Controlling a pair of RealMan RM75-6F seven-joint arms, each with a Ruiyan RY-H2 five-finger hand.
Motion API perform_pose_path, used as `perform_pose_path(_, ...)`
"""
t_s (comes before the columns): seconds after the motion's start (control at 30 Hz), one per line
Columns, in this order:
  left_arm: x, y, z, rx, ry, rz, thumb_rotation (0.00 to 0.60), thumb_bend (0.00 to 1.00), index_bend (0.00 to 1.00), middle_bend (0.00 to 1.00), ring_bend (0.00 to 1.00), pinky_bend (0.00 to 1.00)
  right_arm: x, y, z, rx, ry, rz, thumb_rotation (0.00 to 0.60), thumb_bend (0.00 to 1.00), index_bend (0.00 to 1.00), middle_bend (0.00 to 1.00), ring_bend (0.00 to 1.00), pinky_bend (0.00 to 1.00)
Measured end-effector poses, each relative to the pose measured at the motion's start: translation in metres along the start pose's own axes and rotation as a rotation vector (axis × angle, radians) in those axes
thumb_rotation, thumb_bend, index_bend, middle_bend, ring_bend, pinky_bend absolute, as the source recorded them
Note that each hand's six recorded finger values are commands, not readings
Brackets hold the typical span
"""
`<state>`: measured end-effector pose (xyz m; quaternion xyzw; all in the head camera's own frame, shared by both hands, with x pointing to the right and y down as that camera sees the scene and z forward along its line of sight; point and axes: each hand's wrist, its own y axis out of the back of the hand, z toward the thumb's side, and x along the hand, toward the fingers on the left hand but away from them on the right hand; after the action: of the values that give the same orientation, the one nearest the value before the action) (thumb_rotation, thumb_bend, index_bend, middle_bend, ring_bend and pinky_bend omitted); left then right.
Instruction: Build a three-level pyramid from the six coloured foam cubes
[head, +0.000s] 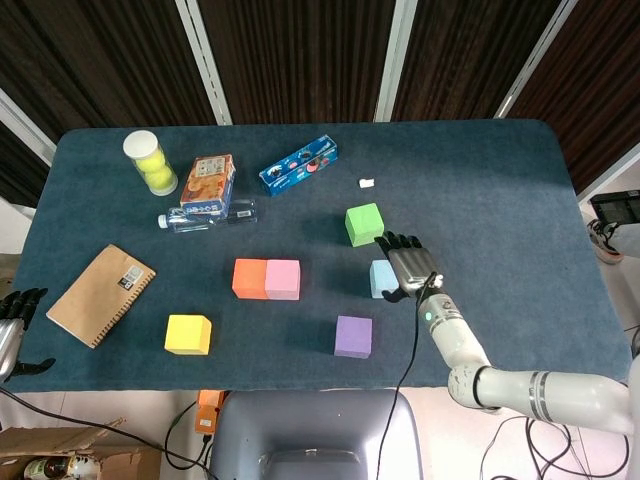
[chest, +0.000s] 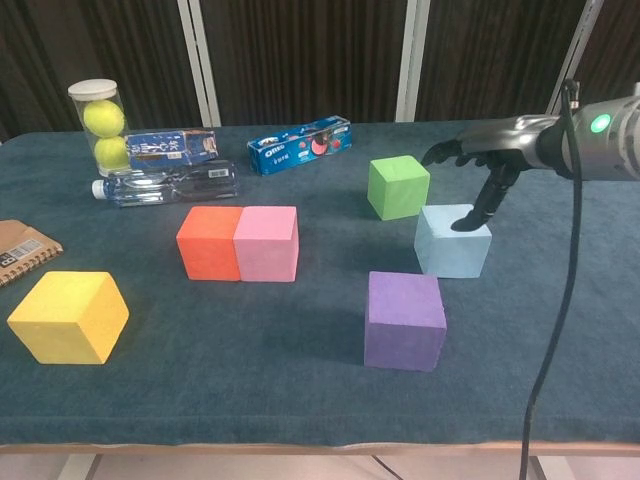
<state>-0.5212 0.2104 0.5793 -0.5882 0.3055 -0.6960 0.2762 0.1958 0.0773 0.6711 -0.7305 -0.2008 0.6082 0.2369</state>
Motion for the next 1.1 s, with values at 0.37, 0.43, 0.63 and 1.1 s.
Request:
perform_pose_path(0.37, 0.0, -0.002, 0.002, 0.006, 0.005, -0.005, 0.6, 0.1, 0.1, 0.07, 0.0, 0.12, -0.013, -0.02, -0.027, 0.028, -0.034, 0.042, 0.6, 0.2, 0.07, 0.0, 0.0, 0.0)
perform_pose_path(0.43, 0.001, -0.002, 0.002, 0.004, 0.006, -0.006, 0.6, 0.1, 0.1, 0.07, 0.0, 0.12, -0.017, -0.023, -0.029, 0.023, -0.04, 0.049, 0.6, 0.2, 0.11, 0.0, 0.0, 0.0)
perform_pose_path(0.63, 0.002, -0.003, 0.002, 0.006, 0.008, -0.011, 0.6, 0.1, 0.1, 0.07, 0.0, 0.12, -0.029, -0.031, -0.033, 0.013, -0.052, 0.06, 0.6, 0.2, 0.36, 0.0, 0.0, 0.0)
perform_pose_path(1.1, 0.003, 0.001, 0.002, 0.002, 0.004, -0.007, 0.6, 0.11, 0.09, 0.07, 0.0, 0.12, -0.032, -0.02, -0.017, -0.113, -0.015, 0.005, 0.6, 0.2, 0.54, 0.01, 0.0, 0.0)
